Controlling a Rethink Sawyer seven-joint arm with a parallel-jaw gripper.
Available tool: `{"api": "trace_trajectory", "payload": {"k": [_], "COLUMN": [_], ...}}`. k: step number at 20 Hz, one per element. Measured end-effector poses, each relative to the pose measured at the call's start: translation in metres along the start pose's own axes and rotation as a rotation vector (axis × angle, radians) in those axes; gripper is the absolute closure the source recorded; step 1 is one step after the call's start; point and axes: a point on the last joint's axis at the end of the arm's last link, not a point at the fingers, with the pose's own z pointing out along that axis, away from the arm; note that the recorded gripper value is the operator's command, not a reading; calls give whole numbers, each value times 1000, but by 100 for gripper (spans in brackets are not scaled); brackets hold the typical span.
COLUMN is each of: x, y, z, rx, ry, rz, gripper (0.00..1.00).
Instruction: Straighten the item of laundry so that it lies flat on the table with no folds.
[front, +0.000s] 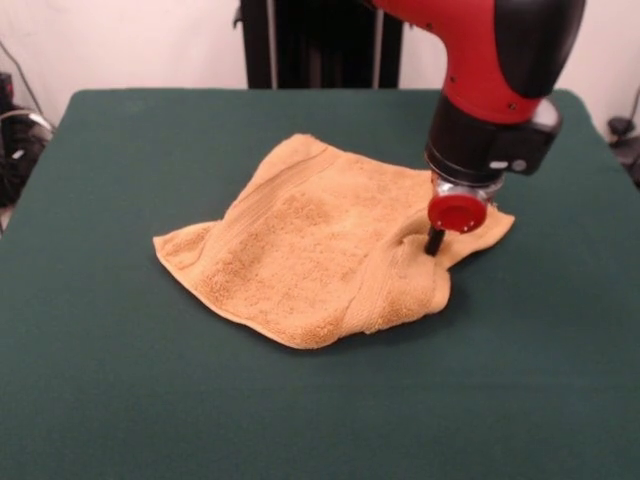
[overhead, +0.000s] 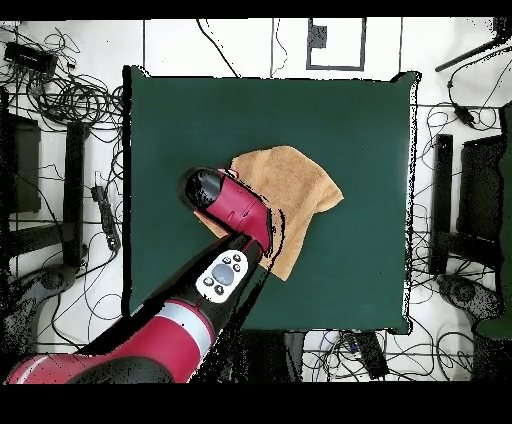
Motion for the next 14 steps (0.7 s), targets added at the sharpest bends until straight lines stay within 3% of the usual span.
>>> {"api": "trace_trajectory", "payload": {"k": [14], "x": [3], "y": [2], "z": [0], "rx": [0], "ry": [18], "rz": [11], "gripper": [100]}}
